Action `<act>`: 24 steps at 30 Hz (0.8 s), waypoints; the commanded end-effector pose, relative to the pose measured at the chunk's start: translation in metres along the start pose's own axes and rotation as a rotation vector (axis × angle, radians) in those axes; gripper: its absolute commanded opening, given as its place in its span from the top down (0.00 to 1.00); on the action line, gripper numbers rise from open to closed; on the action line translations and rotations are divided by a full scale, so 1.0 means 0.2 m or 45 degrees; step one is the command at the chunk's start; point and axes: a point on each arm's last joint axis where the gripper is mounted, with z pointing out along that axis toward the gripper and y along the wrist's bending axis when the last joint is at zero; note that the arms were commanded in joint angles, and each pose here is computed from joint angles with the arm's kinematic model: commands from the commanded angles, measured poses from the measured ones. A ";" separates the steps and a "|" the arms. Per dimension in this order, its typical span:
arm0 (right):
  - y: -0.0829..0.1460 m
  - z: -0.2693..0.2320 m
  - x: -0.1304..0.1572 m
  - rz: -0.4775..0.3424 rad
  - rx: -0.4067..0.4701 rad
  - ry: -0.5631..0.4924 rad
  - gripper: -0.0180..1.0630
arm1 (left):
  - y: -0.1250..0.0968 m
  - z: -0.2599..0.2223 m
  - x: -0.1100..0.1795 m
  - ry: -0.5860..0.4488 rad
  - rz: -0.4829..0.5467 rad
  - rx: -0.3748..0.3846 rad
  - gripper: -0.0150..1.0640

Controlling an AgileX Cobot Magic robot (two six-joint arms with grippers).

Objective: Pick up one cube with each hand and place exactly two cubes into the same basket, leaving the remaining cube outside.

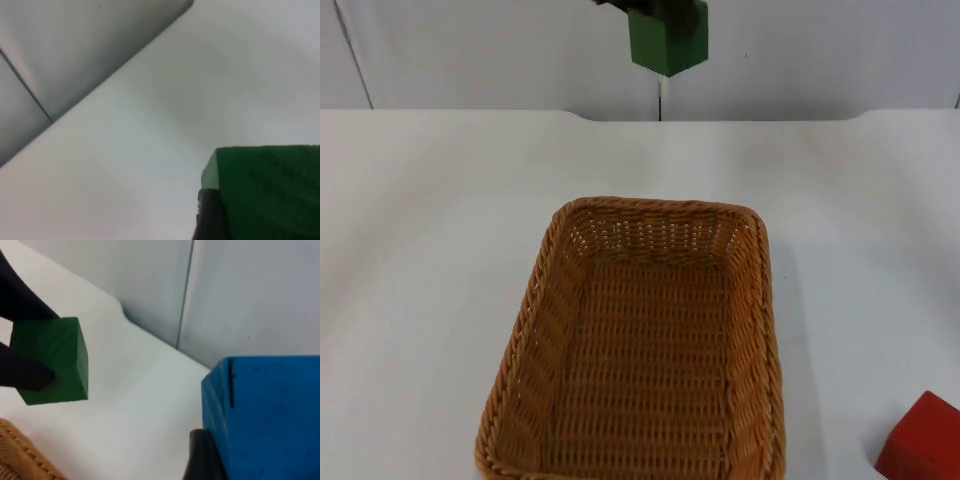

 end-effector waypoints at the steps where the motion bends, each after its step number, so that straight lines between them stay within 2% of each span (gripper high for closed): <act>1: 0.01 -0.03 -0.01 0.013 -0.012 0.004 0.99 | -0.03 -0.07 -0.03 0.007 0.001 0.009 0.99; 10: 0.02 -0.03 0.00 0.057 -0.048 0.045 0.99 | -0.06 -0.12 0.02 0.185 -0.016 0.045 0.99; 24: 0.05 -0.04 0.03 0.076 -0.121 0.132 0.99 | -0.12 -0.28 -0.01 0.250 -0.052 0.096 0.99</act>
